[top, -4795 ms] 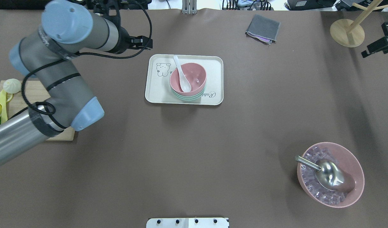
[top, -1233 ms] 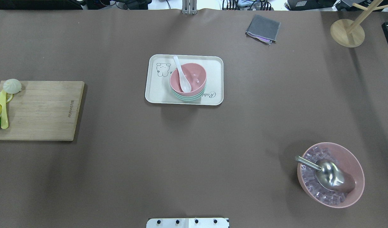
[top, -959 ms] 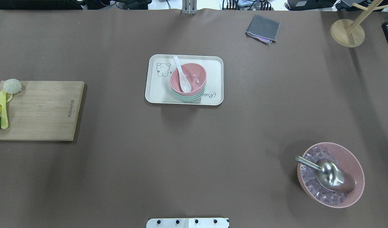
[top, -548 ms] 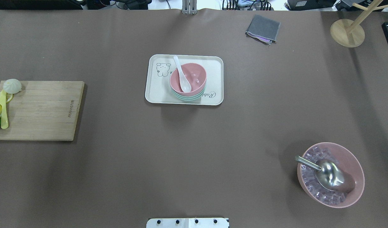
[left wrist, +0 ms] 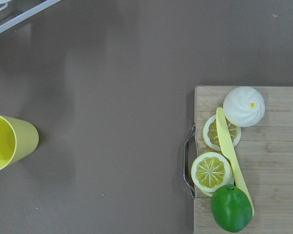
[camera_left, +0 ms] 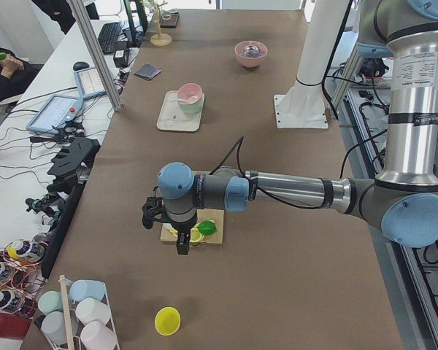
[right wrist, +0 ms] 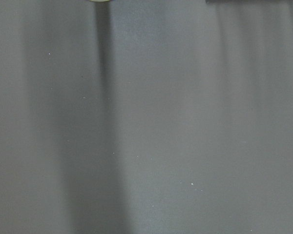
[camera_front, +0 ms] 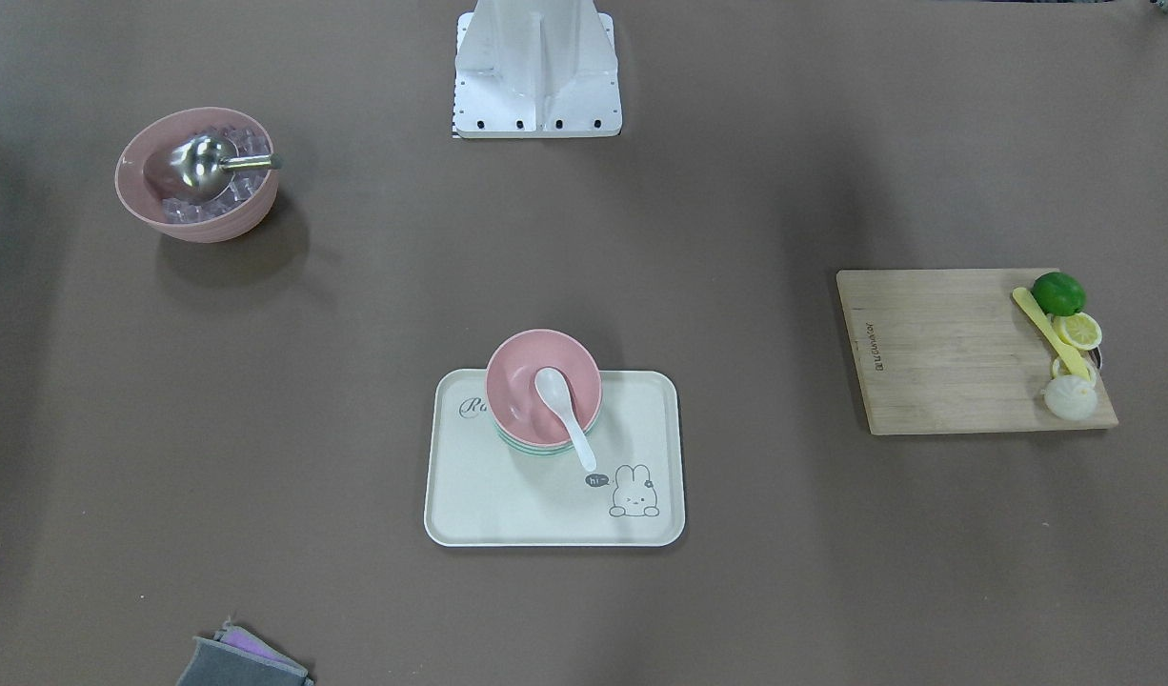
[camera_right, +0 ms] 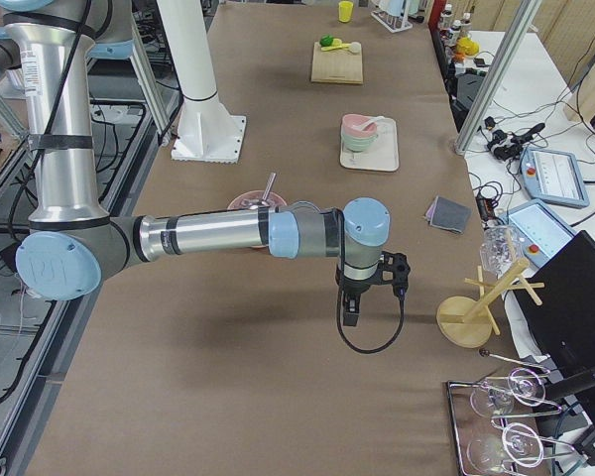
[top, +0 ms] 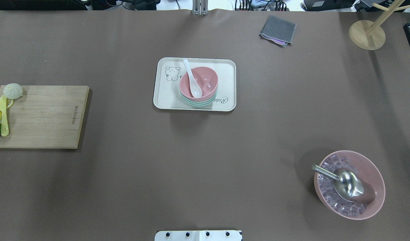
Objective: Stack pink bowl on green and place spoon
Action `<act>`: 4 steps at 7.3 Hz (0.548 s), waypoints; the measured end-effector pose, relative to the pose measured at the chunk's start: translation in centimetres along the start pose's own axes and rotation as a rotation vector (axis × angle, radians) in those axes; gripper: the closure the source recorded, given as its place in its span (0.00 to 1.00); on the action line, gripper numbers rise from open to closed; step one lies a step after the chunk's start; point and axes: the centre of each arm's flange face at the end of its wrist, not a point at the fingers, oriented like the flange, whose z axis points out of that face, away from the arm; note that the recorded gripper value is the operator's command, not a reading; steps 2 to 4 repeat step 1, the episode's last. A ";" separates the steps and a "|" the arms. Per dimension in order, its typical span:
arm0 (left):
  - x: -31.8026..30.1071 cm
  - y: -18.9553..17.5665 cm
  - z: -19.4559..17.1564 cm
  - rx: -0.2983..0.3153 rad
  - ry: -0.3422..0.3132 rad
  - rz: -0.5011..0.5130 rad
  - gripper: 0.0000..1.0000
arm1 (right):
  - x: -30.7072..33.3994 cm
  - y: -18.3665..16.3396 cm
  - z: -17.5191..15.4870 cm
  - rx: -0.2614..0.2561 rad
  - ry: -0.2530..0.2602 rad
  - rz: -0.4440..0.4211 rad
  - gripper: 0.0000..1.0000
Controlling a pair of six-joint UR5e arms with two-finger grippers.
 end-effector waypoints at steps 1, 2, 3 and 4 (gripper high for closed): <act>0.0 0.0 0.0 0.000 0.000 0.000 0.02 | 0.0 0.0 0.0 0.000 0.000 0.000 0.00; 0.0 0.0 0.0 0.000 0.000 0.000 0.02 | 0.0 0.0 0.0 0.000 0.000 0.000 0.00; 0.0 0.0 0.0 0.000 0.000 0.000 0.02 | 0.0 0.0 0.0 0.000 0.000 0.000 0.00; 0.0 0.0 0.0 0.000 0.000 0.000 0.02 | 0.0 0.0 0.0 0.000 0.000 0.000 0.00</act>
